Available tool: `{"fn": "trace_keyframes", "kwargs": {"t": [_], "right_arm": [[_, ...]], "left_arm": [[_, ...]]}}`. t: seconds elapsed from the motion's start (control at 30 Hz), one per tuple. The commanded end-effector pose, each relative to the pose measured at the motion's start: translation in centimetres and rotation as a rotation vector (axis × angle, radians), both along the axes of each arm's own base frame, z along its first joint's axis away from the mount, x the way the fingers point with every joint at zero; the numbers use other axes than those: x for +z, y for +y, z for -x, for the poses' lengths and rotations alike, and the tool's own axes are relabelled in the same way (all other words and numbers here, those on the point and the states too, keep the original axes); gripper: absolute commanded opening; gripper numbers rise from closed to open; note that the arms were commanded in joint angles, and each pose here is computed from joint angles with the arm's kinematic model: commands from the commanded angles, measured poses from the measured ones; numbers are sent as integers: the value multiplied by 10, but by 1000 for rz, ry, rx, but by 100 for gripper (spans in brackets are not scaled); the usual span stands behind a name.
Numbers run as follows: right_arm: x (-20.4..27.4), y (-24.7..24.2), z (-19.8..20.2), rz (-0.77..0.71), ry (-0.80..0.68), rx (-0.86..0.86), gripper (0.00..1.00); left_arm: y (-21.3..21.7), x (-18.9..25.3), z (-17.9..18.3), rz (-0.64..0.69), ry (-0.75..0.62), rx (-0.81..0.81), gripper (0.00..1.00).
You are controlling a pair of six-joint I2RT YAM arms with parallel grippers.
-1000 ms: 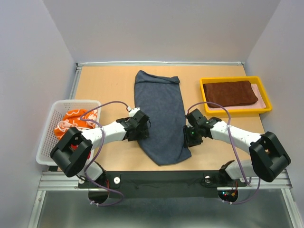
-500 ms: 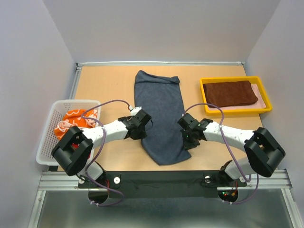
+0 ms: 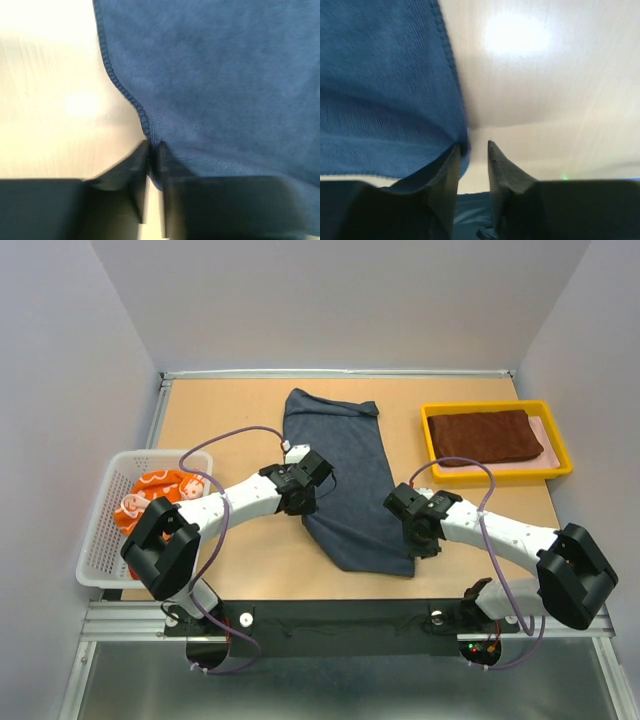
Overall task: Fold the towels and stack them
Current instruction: Flatten out the crumpled towel
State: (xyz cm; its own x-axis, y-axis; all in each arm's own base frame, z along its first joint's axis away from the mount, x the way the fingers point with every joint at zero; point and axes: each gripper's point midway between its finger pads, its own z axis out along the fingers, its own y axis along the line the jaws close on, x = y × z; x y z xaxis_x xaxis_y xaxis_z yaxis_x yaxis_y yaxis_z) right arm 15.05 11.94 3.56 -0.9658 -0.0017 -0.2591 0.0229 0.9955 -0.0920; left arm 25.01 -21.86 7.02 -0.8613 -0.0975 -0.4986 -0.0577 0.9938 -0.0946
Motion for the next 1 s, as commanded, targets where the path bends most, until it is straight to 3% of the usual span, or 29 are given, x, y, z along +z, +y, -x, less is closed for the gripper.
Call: {"fn": "trace_keyframes", "kwargs": {"t": [0.0, 0.03, 0.1, 0.13, 0.27, 0.37, 0.57, 0.8, 0.97], "right_arm": [[13, -6, -4, 33, -24, -9, 40], [22, 1, -11, 8, -51, 17, 41], [38, 10, -22, -41, -109, 46, 44], [46, 17, -25, -77, -129, 71, 47], [83, 59, -45, -266, -266, 251, 50], [88, 93, -42, -355, -279, 372, 51], [70, 169, -21, -310, -282, 661, 53], [41, 224, -12, -247, -263, 825, 48], [18, 236, -10, -169, -247, 872, 45]], "left_arm": [[1, 9, -1, -36, -4, -20, 39], [-4, 10, -3, -13, -10, -26, 53], [-12, 15, -5, 23, -14, -36, 63], [-18, 18, -5, 54, -14, -50, 78], [-24, 37, -24, 122, -57, -51, 92], [-9, 51, -46, 139, -90, -24, 94], [63, 75, -84, 142, -178, 90, 96], [128, 88, -84, 61, -316, 164, 96], [146, 103, -80, 62, -450, 200, 95]]}}
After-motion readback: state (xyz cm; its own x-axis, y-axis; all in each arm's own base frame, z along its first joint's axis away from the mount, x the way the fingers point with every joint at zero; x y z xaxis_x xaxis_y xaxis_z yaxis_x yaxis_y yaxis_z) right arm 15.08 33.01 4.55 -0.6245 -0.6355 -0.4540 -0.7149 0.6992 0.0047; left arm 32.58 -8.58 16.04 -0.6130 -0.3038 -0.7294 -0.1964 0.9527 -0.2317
